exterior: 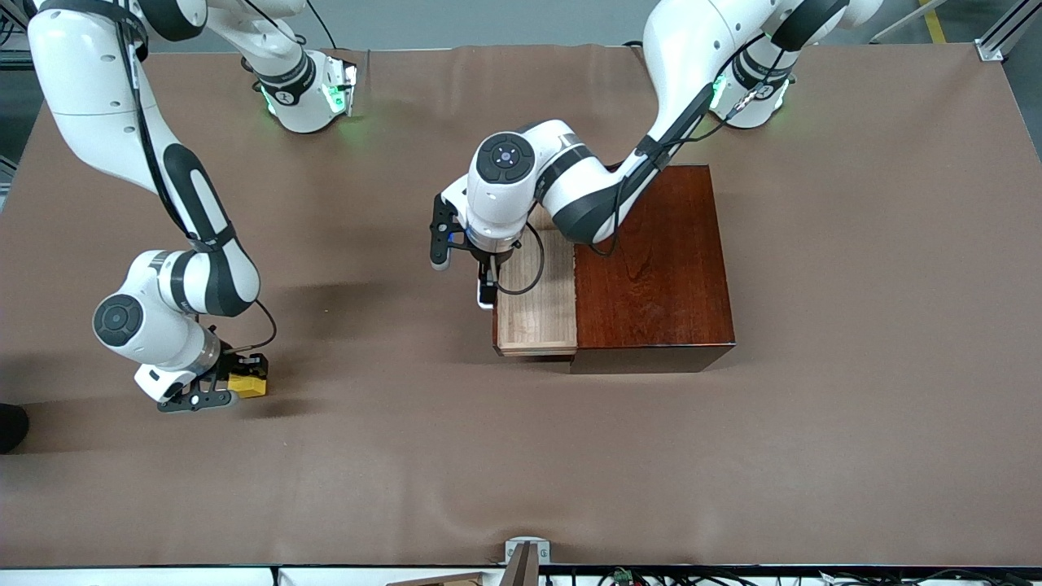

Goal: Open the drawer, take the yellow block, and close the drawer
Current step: 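Push the drawer shut into the box with the left gripper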

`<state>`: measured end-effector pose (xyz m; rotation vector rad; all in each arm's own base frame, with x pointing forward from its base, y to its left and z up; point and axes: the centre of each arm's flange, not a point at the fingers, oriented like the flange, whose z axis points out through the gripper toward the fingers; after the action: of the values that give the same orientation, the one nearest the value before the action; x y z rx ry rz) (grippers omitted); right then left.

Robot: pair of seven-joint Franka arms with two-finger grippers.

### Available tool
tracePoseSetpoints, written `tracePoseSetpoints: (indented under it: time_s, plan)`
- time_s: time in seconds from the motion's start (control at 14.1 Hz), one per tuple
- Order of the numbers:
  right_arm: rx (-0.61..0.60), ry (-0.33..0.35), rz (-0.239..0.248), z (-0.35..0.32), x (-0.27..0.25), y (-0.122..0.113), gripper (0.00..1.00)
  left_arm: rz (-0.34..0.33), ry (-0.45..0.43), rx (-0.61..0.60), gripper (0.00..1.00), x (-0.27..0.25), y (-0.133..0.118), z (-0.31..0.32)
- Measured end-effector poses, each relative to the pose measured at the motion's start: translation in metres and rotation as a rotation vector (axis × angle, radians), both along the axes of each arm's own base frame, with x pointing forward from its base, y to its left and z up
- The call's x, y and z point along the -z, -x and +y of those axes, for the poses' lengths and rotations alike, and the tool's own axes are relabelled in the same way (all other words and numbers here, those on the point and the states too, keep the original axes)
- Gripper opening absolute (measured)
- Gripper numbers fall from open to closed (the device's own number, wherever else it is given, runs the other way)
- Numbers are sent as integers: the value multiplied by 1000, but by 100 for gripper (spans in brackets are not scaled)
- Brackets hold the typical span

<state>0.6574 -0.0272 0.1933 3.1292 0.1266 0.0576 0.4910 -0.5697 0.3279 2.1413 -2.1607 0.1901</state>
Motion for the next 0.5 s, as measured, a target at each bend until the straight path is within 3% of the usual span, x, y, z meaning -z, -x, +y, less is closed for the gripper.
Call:
tracePoseSetpoints:
  time_s: [0.21, 0.5]
  plan:
    - [44, -2, 2, 1, 0, 0, 59, 6, -45, 0, 100, -1, -1, 2]
    - [53, -2, 1, 0, 0, 0, 98, 22, -107, -2, 100, 0, -3, 10]
